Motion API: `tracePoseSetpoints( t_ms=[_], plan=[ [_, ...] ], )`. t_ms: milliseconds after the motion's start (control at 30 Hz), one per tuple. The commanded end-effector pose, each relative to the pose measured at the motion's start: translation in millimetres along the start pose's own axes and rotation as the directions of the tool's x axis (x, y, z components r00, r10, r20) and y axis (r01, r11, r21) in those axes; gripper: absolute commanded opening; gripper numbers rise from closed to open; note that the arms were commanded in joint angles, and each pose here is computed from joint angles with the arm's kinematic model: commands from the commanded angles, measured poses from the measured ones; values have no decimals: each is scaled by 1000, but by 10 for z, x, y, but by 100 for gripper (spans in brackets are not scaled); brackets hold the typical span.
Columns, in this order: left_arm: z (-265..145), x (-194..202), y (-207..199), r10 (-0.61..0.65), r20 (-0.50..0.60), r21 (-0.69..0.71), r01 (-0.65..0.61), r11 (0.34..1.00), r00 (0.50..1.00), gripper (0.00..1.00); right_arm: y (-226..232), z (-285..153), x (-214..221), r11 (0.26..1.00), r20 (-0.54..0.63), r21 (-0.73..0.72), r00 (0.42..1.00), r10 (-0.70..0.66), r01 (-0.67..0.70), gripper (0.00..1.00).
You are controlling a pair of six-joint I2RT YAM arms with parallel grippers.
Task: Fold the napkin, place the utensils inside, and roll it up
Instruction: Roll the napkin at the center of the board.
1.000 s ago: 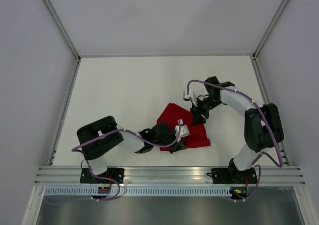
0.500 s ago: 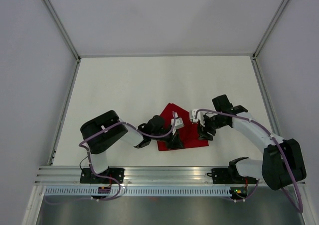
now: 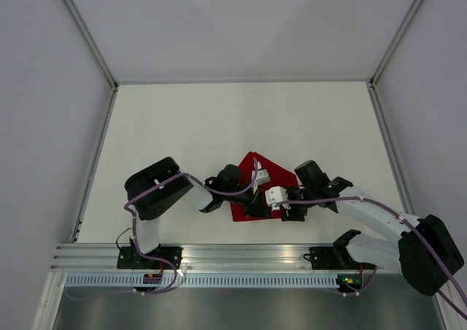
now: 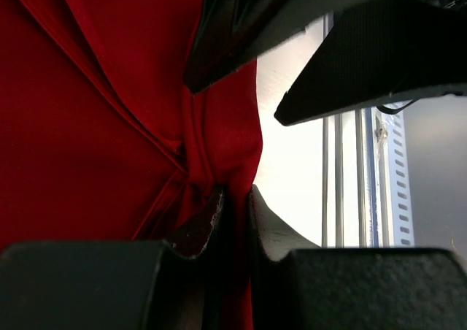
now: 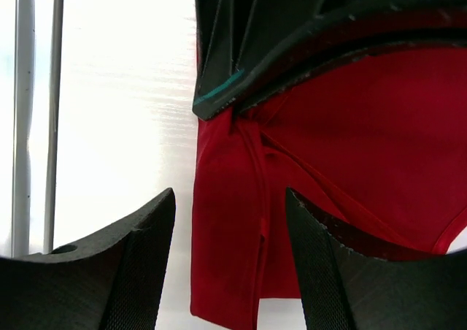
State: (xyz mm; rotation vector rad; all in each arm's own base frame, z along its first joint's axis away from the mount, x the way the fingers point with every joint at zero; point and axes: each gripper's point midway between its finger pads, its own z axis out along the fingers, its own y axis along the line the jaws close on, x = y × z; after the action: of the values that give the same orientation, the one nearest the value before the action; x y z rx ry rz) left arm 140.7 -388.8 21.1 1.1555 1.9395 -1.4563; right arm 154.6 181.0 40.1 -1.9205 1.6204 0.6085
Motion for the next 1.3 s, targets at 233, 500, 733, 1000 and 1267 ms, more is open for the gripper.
tracePoseSetpoints(
  t_ms=[233, 500, 733, 1000, 1267],
  plan=[
    [-54, 521, 144, -187, -147, -57, 180, 982, 971, 2, 78, 128, 65, 997, -44, 45, 997, -60, 62, 61],
    [-66, 426, 120, -141, -134, -43, 136, 990, 981, 3, 112, 243, 264, 994, -109, 71, 991, -74, 82, 34],
    [-153, 96, 125, -44, -39, -107, 39, 993, 998, 31, 279, 256, 320, 999, -143, -37, 989, -33, 28, 11],
    [-484, -431, 251, 145, 120, -338, -97, 936, 982, 40, 389, 214, 314, 984, -217, -153, 975, 57, -91, 2],
    [-1150, -806, 511, 242, 302, -658, 17, 753, 922, 44, 387, 265, 292, 954, -254, -243, 961, 111, -175, 1]
  ],
)
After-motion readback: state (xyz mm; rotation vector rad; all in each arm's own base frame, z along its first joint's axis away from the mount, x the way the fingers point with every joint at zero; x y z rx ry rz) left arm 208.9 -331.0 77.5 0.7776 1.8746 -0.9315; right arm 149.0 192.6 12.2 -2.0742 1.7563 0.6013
